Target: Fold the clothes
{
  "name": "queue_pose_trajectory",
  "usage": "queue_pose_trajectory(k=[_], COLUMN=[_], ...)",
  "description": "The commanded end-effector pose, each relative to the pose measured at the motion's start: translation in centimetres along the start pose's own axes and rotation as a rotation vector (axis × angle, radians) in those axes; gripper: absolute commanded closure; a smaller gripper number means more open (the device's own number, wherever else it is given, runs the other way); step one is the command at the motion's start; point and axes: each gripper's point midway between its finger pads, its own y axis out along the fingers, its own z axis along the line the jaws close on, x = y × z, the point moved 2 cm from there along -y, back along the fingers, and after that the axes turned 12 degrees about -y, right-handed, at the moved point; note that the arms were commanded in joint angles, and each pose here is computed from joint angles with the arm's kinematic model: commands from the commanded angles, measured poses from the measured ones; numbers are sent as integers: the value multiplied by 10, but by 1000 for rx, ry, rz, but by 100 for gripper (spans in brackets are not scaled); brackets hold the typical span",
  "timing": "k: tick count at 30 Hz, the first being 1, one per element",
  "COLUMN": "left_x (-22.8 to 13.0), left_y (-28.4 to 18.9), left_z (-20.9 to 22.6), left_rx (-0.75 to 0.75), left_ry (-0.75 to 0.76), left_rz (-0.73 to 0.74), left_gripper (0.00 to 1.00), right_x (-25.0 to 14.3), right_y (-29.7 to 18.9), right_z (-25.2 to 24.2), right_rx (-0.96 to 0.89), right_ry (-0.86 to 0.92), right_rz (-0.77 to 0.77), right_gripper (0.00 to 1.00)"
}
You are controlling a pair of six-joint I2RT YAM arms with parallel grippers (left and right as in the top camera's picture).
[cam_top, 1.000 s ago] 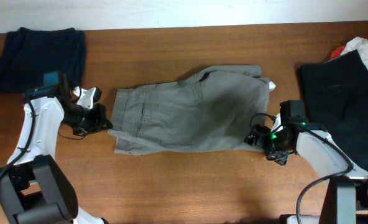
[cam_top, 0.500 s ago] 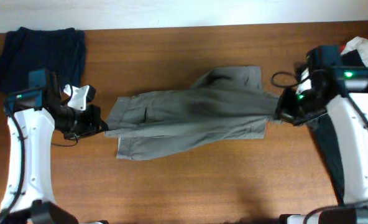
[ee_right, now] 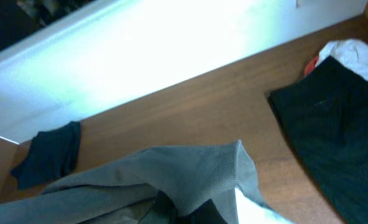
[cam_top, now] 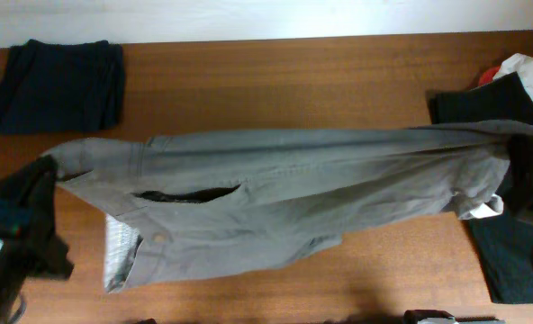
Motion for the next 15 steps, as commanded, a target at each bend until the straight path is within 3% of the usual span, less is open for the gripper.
queue_pose_trajectory(k=[1,3,5,8,11,13,14,15], left_x=[24,25,21,0,-58,-87,-91,-96], left_y=[-19,11,70,189,264,289,299,308], left_z=[-6,8,39,137,248,304,318,325], left_rx=[18,38,90,381,717,831,840,837], left_ry=[-5,-36,-96,-160,-215,-242,-250,-255], left_rz=[-122,-52,85,300,523,590,587,586], left_gripper=[100,100,100,100,100,100,99,61], right_x=[16,25,33,42,4,-27,-32,-34], right_y=[-13,9,55,171,298,364,384,398], right_z=[-5,-6,-8,23,100,140,139,133], right_rx=[-43,-46,-40,181,310,338,300,246], right_ry=[-6,15,22,34,-32,-74,-87,-97], right_rz=[-89,-63,17,186,351,390,378,366], right_gripper=[96,96,96,96,96,96,88,61])
